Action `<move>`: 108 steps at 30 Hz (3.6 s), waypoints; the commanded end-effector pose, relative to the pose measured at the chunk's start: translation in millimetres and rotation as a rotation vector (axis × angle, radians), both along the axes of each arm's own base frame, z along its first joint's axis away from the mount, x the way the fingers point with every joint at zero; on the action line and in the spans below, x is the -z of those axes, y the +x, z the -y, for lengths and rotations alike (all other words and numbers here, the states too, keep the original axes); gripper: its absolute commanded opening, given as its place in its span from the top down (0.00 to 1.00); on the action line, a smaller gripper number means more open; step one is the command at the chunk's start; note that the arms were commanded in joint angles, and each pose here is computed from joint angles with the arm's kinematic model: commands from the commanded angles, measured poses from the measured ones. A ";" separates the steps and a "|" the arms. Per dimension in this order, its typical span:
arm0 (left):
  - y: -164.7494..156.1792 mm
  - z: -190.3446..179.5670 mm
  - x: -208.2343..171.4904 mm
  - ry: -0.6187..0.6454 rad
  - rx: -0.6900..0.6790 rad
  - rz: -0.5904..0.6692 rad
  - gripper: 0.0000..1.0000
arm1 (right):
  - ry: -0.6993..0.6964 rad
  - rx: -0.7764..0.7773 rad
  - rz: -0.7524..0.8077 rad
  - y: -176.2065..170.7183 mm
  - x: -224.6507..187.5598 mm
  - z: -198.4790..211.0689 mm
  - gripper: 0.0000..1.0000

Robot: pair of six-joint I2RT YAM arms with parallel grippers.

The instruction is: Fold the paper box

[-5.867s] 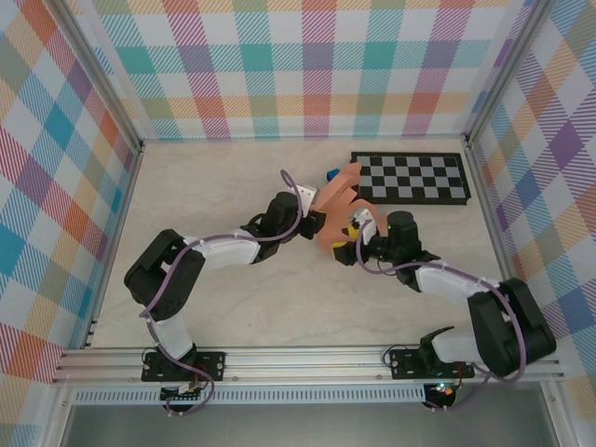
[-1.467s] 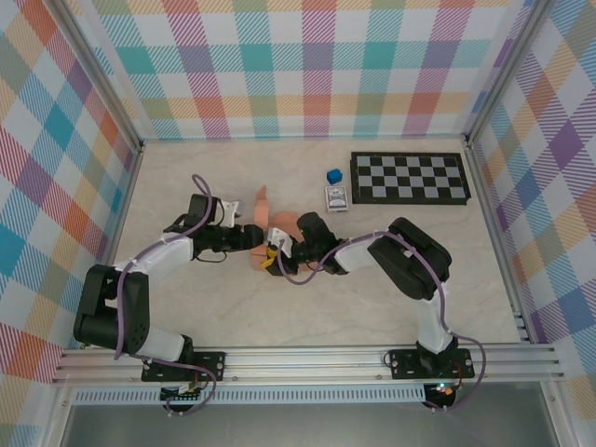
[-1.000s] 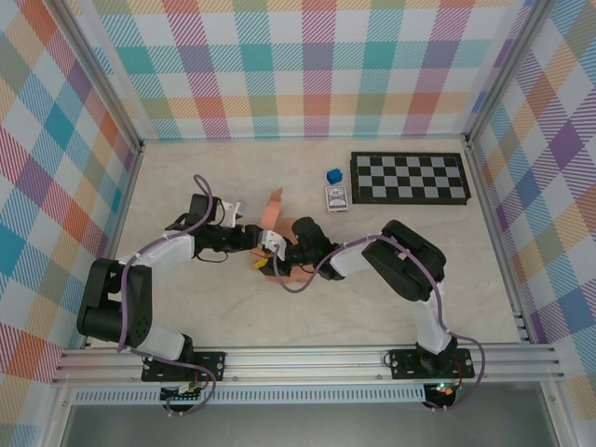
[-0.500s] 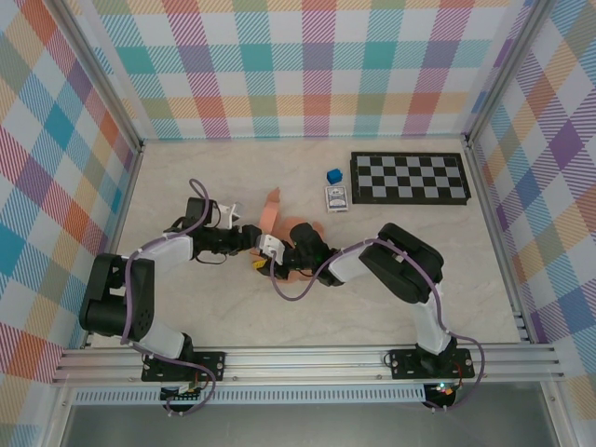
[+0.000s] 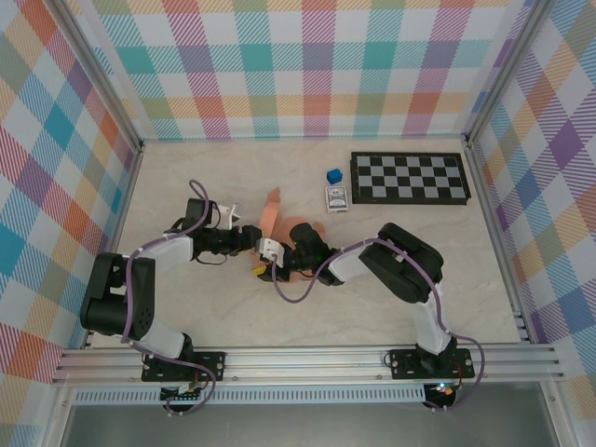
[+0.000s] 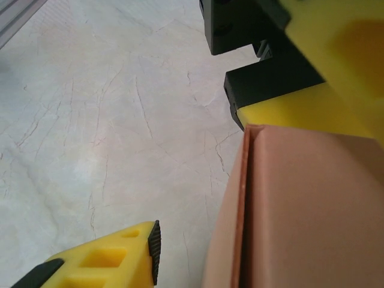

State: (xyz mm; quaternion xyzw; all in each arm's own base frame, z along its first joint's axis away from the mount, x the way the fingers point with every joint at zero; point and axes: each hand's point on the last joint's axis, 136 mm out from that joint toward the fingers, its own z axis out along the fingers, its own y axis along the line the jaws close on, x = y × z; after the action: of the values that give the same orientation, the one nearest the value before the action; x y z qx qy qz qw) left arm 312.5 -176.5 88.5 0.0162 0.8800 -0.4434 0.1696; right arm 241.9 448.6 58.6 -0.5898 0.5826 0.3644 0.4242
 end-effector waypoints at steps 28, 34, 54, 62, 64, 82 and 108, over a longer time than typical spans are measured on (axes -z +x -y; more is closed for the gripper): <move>-11.5 -7.2 21.6 0.074 0.001 -0.089 0.41 | -0.026 0.044 -0.075 5.8 18.2 11.8 0.72; -12.0 -7.2 21.7 0.075 0.000 -0.087 0.41 | -0.040 0.001 -0.068 -1.9 21.8 7.9 0.82; -11.5 -6.8 21.7 0.069 0.001 -0.086 0.41 | -0.046 -0.109 -0.055 -12.7 24.7 0.3 0.81; -12.7 -6.9 23.5 0.070 0.003 -0.090 0.41 | -0.057 -0.102 -0.045 -12.3 27.2 -1.7 0.94; -12.9 -7.7 24.0 0.073 0.001 -0.090 0.41 | -0.056 -0.092 -0.053 -11.1 24.7 -2.0 0.85; -13.7 -11.7 28.3 0.095 -0.009 -0.101 0.41 | 0.094 -0.005 -0.049 4.9 -30.3 6.5 0.64; -12.0 -11.6 31.1 0.087 -0.026 -0.114 0.41 | 0.127 -0.028 0.004 -3.4 -39.6 -8.9 0.98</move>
State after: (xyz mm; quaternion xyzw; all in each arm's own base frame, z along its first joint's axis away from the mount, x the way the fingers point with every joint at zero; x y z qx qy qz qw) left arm 310.5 -175.0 86.5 0.0172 0.8848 -0.4377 0.1590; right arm 248.3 441.7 73.7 -0.5540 0.5974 0.3882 0.4307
